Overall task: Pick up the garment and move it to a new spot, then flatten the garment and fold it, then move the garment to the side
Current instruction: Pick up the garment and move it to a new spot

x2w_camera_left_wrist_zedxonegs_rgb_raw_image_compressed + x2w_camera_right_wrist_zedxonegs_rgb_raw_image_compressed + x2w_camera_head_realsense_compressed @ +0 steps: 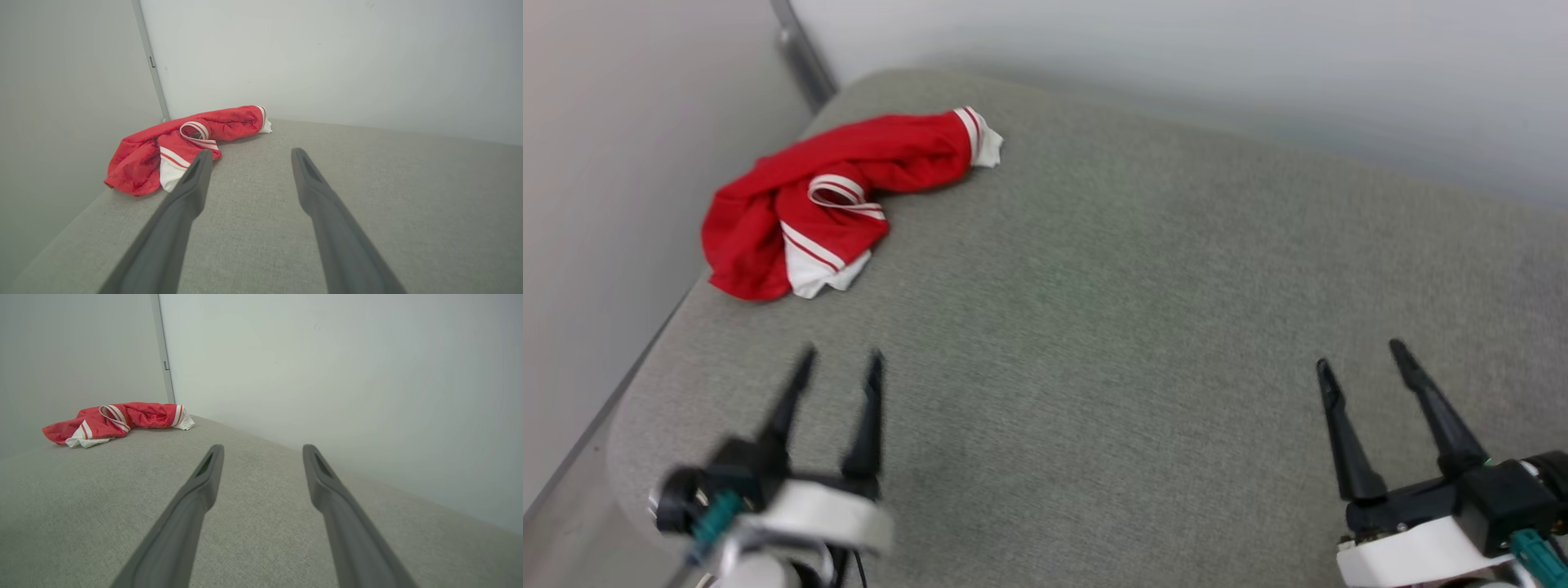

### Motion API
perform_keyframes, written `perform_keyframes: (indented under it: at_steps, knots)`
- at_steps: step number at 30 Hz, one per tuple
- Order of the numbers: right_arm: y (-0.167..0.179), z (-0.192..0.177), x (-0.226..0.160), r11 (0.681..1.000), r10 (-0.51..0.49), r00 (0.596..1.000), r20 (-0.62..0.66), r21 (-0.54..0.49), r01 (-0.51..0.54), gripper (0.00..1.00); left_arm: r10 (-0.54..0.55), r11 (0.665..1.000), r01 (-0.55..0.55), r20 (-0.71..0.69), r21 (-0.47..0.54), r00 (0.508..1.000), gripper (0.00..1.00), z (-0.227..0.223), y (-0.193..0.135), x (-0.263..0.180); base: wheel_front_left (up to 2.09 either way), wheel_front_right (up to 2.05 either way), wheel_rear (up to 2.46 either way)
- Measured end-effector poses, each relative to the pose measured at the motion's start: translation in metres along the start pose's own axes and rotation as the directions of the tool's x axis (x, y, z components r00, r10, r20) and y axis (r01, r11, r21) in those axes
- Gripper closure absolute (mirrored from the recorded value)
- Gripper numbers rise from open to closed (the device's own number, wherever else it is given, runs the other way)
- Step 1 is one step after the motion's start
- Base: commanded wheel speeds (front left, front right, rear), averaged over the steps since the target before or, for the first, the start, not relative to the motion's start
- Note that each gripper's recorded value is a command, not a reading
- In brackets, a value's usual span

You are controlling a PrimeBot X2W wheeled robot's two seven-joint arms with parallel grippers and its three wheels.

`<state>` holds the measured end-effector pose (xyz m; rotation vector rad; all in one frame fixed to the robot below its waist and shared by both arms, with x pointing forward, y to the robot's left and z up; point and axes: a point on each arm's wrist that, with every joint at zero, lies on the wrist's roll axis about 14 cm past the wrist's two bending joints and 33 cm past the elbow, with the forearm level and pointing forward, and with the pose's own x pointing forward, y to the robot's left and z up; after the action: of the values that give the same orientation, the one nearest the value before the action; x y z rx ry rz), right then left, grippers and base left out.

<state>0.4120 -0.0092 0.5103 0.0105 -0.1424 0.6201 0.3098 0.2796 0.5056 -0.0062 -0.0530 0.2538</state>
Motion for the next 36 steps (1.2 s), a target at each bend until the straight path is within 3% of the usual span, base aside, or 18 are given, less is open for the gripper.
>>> perform_keyframes:
  at_steps: [3, 9, 10, 11, 12, 14, 18, 21, 29, 35, 36]
  knots:
    - [-0.017, -0.010, -0.001, 0.999, -0.032, 0.999, -0.019, -0.009, 0.031, 0.00, -0.033, 0.998, 0.033, 0.002, 0.053, 0.999, 0.00, 0.005, 0.012, 0.033, 0.00, 0.00, 0.00]
    - [-0.039, -0.032, -0.005, 0.998, -0.060, 0.996, -0.063, -0.031, 0.058, 0.00, -0.068, 0.992, 0.084, -0.155, 0.096, 0.986, 0.00, -0.007, 0.029, 0.089, 0.00, 0.00, 0.00]
    - [-0.051, -0.037, -0.005, 0.996, -0.090, 0.994, -0.068, -0.028, 0.088, 0.00, -0.078, 0.994, 0.095, -0.263, 0.054, 0.962, 0.00, -0.023, 0.030, 0.105, 0.00, 0.00, 0.00]
    - [-0.051, -0.037, -0.005, 0.996, -0.090, 0.994, -0.068, -0.028, 0.088, 0.00, -0.078, 0.994, 0.095, -0.263, 0.054, 0.962, 0.00, -0.023, 0.030, 0.105, 0.00, 0.00, 0.00]
    - [-0.057, -0.043, -0.005, 0.995, -0.097, 0.992, -0.076, -0.022, 0.095, 0.00, -0.081, 0.988, 0.122, -0.358, 0.093, 0.930, 0.00, -0.031, 0.038, 0.121, 0.00, 0.00, 0.00]
    - [-0.058, -0.047, -0.004, 0.995, -0.095, 0.992, -0.078, -0.022, 0.093, 0.00, -0.071, 0.989, 0.117, -0.392, 0.094, 0.917, 0.00, -0.033, 0.044, 0.131, 0.00, 0.00, 0.00]
    - [-0.067, -0.063, -0.005, 0.993, -0.118, 0.987, -0.107, -0.004, 0.118, 0.00, -0.034, 0.986, 0.120, -0.568, 0.115, 0.823, 0.00, -0.058, 0.060, 0.153, 0.00, 0.00, 0.00]
    - [-0.071, -0.076, -0.010, 0.990, -0.135, 0.981, -0.138, 0.011, 0.138, 0.00, 0.007, 0.984, 0.122, -0.706, 0.132, 0.708, 0.00, -0.084, 0.074, 0.155, 0.00, 0.00, 0.00]
    - [-0.089, -0.102, -0.030, 0.977, -0.205, 0.955, -0.216, 0.016, 0.213, 0.00, 0.032, 0.993, 0.080, -0.869, 0.081, 0.493, 0.00, -0.135, 0.077, 0.161, 0.00, 0.00, 0.00]
    - [-0.101, -0.114, -0.036, 0.970, -0.234, 0.942, -0.242, 0.006, 0.243, 0.00, 0.026, 0.996, 0.063, -0.911, 0.057, 0.412, 0.00, -0.157, 0.071, 0.164, 0.00, 0.00, 0.00]
    - [-0.102, -0.115, -0.036, 0.969, -0.237, 0.940, -0.244, 0.007, 0.246, 0.00, 0.027, 0.997, 0.058, -0.914, 0.055, 0.406, 0.10, -0.159, 0.071, 0.163, 0.00, 0.00, 0.00]
